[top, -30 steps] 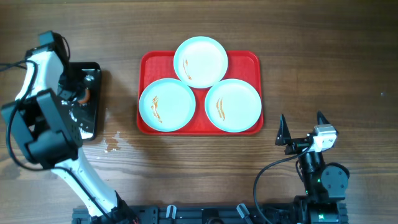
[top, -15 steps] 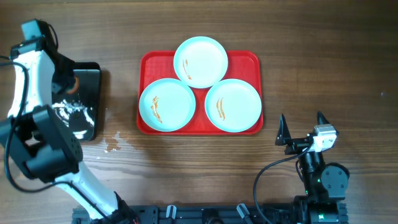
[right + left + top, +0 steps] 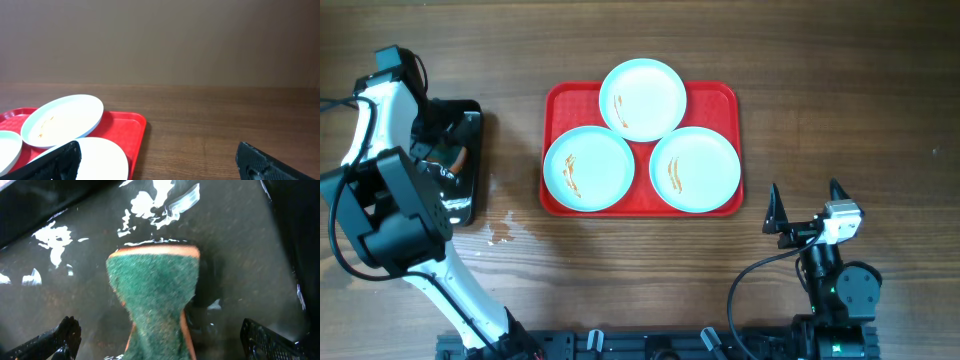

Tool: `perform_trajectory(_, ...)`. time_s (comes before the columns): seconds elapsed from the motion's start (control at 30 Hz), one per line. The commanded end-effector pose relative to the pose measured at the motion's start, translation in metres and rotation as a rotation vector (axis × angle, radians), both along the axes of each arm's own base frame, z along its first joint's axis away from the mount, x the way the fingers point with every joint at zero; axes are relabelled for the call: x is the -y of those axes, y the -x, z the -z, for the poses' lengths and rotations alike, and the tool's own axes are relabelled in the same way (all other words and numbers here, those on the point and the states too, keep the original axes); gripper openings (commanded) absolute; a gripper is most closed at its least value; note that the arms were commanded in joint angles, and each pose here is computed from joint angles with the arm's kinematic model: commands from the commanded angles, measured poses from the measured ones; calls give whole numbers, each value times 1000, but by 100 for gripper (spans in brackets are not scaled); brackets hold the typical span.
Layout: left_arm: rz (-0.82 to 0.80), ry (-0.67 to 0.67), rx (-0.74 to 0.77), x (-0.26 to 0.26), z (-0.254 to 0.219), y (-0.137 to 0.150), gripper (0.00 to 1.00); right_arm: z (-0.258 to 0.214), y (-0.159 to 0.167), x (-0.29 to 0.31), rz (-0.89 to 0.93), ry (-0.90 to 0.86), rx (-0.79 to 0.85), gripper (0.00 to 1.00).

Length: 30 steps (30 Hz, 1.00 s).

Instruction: Clean dirty plates on tray and stack at the side

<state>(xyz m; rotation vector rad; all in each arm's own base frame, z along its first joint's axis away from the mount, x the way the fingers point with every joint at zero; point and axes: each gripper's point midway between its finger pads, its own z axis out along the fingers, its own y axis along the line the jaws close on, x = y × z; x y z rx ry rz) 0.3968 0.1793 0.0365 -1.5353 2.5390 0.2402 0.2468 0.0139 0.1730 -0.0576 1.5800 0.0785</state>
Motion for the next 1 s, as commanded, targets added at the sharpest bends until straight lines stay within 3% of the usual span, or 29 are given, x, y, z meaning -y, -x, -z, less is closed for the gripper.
perform_trajectory(0.0, -14, -32, 38, -11, -3, -8, 100, -2, 0, 4, 20, 12, 9, 100)
perform_trajectory(0.17, -19, -52, 57, -16, -3, -13, 89, -2, 0, 4, 20, 13, 9, 100)
perform_trajectory(0.6, -29, -27, 2, -18, 28, -7, 88, -2, 0, 4, 20, 12, 9, 100)
perform_trajectory(0.8, -29, -31, 15, -20, 28, -11, 48, -2, 0, 4, 20, 12, 9, 100)
perform_trajectory(0.9, -29, -32, 15, -20, 28, -11, 35, -2, 0, 4, 20, 12, 9, 100)
perform_trajectory(0.97, -28, -31, 15, -20, 28, -11, 14, -2, 0, 4, 20, 12, 9, 100)
